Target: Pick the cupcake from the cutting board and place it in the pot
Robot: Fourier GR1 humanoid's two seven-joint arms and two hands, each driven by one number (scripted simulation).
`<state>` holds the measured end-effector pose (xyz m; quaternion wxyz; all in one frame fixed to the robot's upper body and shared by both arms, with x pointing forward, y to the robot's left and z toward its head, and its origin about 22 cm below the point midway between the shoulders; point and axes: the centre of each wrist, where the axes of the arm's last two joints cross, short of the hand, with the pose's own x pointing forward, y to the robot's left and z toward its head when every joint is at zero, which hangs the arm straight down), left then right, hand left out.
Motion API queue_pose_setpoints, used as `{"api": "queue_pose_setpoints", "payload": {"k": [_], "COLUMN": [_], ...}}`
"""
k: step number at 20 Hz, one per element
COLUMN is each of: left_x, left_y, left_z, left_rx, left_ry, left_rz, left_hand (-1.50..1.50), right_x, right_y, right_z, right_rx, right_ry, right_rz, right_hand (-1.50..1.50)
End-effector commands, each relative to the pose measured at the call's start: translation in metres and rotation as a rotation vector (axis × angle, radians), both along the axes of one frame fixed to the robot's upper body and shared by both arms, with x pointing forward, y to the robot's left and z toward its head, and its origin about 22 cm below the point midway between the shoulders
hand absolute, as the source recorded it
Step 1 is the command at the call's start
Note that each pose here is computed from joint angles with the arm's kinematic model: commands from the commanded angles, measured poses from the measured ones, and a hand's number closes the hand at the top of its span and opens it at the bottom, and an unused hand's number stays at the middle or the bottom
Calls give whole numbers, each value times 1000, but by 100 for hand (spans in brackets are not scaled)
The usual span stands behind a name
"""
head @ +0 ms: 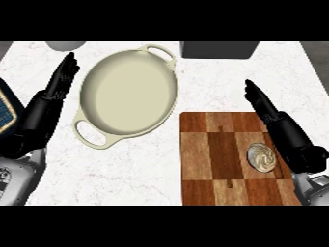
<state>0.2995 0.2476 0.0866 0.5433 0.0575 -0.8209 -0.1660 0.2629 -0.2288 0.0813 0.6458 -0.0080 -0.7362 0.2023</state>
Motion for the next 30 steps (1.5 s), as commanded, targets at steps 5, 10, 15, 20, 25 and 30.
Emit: {"api": "queue_pose_setpoints", "payload": {"k": [5,10,15,20,25,30], "left_x": [-27,-51,-38,-53,-50,-35], "left_y": [90,106,92,94,96,85], "left_z": [-59,-91,-77,-59,-75,-63], "left_rx": [110,74,77,93,70,76], "left_ry": [386,621,669,684,691,676], "left_rz": [442,579,574,563,608,570], "left_hand": [0,0,0,0,0,0], "right_x": [-1,-4,-40,-74,-77,-75], "right_y": [-17,-72,-8,-6,-30,-1], "right_z": [-20,-30,-76,-58,-16,22], "right_rx": [7,-262,-346,-517,-758,-899], "right_ry": [9,-271,-369,-210,4,213], "right_rz": [-306,-806,-810,-789,-804,-692], "right_hand": [150,-150,-150,-150,-150,-150]}}
